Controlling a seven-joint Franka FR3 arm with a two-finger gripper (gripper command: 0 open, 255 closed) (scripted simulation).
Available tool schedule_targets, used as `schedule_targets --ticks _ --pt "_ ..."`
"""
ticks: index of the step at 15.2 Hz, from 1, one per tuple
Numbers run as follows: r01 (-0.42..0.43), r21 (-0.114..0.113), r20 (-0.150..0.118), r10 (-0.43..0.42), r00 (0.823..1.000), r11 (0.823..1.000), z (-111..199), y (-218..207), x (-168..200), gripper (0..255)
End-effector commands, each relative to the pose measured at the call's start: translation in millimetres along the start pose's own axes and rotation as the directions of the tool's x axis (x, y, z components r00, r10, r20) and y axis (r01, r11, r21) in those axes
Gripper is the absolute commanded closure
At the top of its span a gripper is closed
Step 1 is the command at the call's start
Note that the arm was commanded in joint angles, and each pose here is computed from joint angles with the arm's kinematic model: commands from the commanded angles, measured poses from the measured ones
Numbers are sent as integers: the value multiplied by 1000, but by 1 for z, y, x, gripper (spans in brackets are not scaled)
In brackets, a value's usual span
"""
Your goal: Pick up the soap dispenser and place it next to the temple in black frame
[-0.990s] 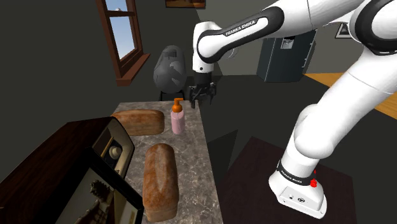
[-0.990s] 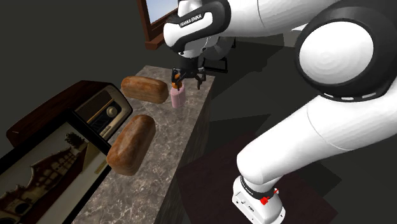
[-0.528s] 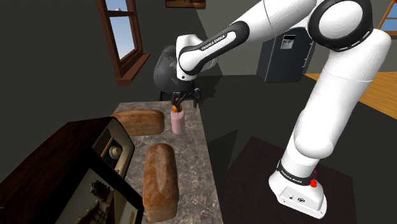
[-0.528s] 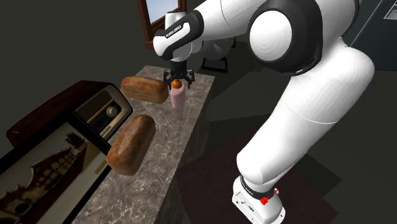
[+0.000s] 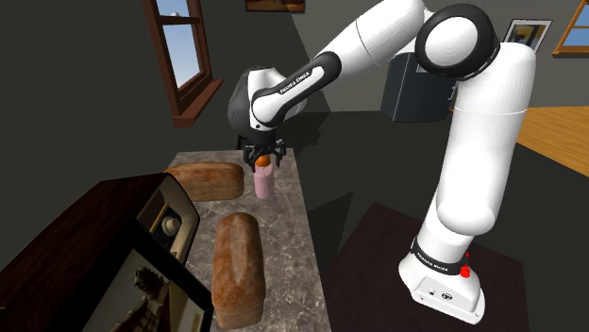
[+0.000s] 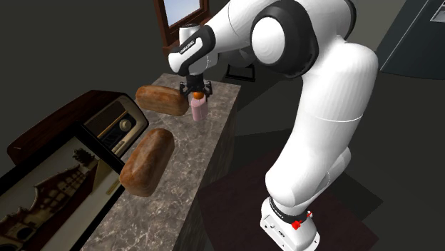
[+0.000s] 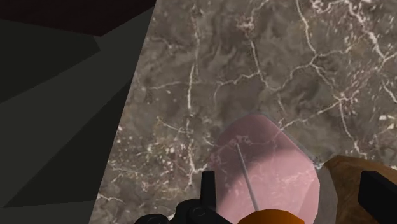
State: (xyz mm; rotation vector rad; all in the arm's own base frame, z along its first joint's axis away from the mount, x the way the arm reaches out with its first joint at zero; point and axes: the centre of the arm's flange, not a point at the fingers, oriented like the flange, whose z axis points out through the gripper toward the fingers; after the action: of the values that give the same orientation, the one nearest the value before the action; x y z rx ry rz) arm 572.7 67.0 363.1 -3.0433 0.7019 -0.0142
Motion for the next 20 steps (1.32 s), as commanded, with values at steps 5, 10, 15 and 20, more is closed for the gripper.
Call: schedule_targets --ticks 5,10,15,20 --pt "-1 0 -1 1 1000 1000 24 -1 1 0" --pt "-1 0 -1 1 1000 1000 24 -1 1 0" --pt "-1 0 -1 1 1000 1000 24 -1 1 255" --pt "-1 0 -1 1 1000 1000 24 -1 1 255"
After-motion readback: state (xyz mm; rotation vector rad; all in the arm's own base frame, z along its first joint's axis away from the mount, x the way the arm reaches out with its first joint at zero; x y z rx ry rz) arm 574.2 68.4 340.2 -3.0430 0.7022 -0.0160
